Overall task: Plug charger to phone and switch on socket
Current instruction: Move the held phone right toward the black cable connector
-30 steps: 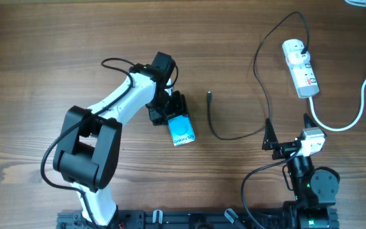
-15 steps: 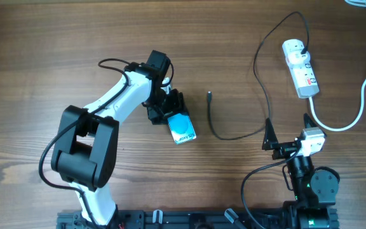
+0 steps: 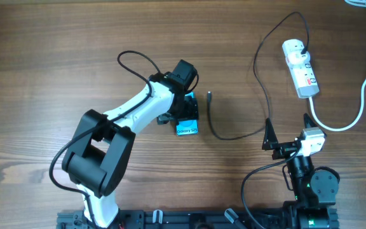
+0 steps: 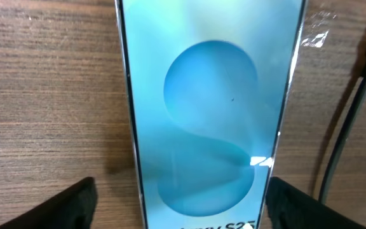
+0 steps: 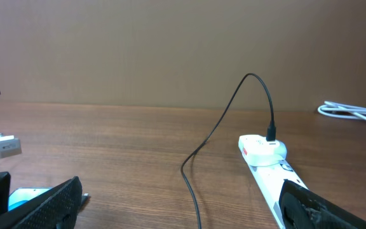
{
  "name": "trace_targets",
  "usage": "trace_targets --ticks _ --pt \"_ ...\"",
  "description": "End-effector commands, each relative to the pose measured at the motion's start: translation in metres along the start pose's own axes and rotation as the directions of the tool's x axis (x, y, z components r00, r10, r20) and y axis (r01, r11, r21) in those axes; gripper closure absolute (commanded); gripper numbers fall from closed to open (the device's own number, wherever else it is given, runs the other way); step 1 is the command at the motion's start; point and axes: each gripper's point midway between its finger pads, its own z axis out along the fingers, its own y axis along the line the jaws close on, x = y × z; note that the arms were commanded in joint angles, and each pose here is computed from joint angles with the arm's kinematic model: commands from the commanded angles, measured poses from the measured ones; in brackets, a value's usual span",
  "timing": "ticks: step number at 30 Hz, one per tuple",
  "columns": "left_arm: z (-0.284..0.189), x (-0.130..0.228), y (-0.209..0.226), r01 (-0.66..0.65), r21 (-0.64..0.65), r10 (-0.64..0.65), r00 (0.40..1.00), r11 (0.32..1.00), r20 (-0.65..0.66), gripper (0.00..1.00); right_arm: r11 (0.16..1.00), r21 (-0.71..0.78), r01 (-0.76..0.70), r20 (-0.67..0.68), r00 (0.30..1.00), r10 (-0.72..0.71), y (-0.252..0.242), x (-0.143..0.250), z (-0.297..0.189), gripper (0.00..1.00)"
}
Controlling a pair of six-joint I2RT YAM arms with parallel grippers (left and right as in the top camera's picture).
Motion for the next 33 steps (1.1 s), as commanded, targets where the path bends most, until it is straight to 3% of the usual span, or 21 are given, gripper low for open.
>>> trace_targets --ticks 1,5,9,13,21,28,33 --pt "-0.005 -0.002 0.001 0.017 -0.005 -0.017 1.000 1.000 0.025 0.12 1.000 0.021 0.013 0.006 1.000 -0.013 -0.004 -0.001 0.000 0.00" --pt "-0.022 -0.014 -0.021 0.020 0.068 -0.023 0.999 0.997 0.041 0.11 1.000 0.021 0.013 0.006 1.000 -0.013 -0.004 -0.001 0.000 0.00" --pt "-0.043 -0.032 -0.026 0.140 0.062 -0.145 0.985 0.988 0.092 0.09 1.000 0.021 0.013 0.006 1.000 -0.013 -0.004 -0.001 0.000 0.00" --pt "-0.029 -0.036 -0.005 0.219 -0.094 -0.199 0.963 0.971 0.183 0.08 1.000 0.021 0.013 0.006 1.000 -0.013 -0.004 -0.001 0.000 0.00" --pt "0.001 -0.036 -0.016 0.176 -0.104 -0.157 0.973 0.979 0.170 0.05 1.000 0.021 0.013 0.006 1.000 -0.013 -0.004 -0.001 0.000 0.00" --pt "0.035 -0.021 -0.006 0.121 -0.189 -0.104 0.990 0.974 0.096 0.04 1.000 0.021 0.013 0.006 1.000 -0.013 -0.004 -0.001 0.000 0.00" --pt "0.048 -0.013 0.002 0.095 -0.227 -0.085 0.995 0.969 0.054 0.24 1.000 0.021 0.013 0.006 1.000 -0.013 -0.004 -0.001 0.000 0.00"
